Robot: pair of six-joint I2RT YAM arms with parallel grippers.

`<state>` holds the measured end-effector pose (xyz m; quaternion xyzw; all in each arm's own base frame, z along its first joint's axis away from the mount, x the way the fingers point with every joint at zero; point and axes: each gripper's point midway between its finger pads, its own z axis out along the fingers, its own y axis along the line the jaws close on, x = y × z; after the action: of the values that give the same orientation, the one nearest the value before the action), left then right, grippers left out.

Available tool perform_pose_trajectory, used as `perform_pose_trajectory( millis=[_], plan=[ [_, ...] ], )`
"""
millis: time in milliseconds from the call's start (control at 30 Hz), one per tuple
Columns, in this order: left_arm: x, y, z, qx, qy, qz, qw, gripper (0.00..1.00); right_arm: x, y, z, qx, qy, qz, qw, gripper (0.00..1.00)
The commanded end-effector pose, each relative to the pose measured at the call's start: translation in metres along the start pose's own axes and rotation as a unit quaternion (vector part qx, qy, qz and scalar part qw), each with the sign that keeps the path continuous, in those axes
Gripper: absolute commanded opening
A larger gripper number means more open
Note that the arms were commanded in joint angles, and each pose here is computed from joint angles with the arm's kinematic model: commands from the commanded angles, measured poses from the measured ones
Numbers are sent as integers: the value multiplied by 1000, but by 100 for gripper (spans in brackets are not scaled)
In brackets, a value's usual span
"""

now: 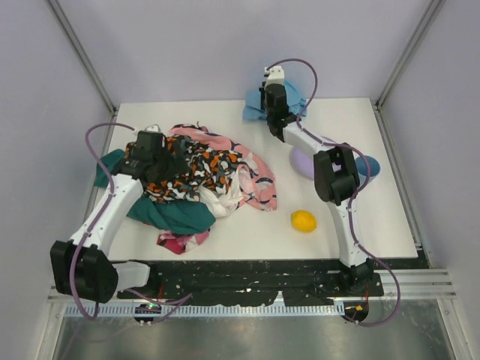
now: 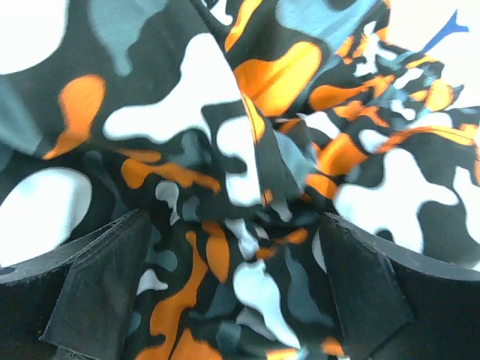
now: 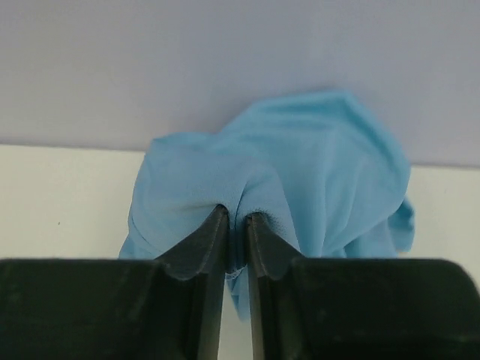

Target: Pick out a specific cloth from the pile

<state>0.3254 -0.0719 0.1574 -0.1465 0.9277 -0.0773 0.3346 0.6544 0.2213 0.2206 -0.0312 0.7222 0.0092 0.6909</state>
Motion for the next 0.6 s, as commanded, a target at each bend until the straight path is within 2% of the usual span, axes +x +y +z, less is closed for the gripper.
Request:
perform_pose_trajectory(
  millis=[0, 33, 100, 167, 200, 233, 367, 433, 567],
  plan=[
    [-35, -19, -57, 51, -83, 1, 995, 100, -55, -12, -29, 34, 12, 110, 993, 29],
    [-36, -21, -69, 60, -96, 1, 994, 100, -47, -13, -33, 38, 34, 106, 993, 33],
    [-34, -20, -85, 70, -114, -4, 991, 100, -74, -19, -53, 33, 27, 118, 992, 49],
    [-29, -18, -97, 79, -125, -15, 989, 100, -99, -22, -74, 19, 18, 127, 992, 84],
    [-25, -17, -101, 85, -129, -20, 988, 100, -99, -24, -83, 16, 32, 123, 992, 95],
    [-21, -17, -105, 93, -131, -26, 987, 99, -123, -27, -102, 3, 22, 131, 991, 95],
    [-3, -12, -118, 112, -136, -32, 984, 100, -136, -53, -172, 5, 53, 127, 991, 95],
    [5, -6, -123, 112, -139, -33, 983, 100, -124, -71, -214, 20, 82, 126, 988, 95],
    [10, -3, -137, 127, -157, -41, 978, 100, -59, -95, -289, 36, 143, 147, 978, 95]
  ],
)
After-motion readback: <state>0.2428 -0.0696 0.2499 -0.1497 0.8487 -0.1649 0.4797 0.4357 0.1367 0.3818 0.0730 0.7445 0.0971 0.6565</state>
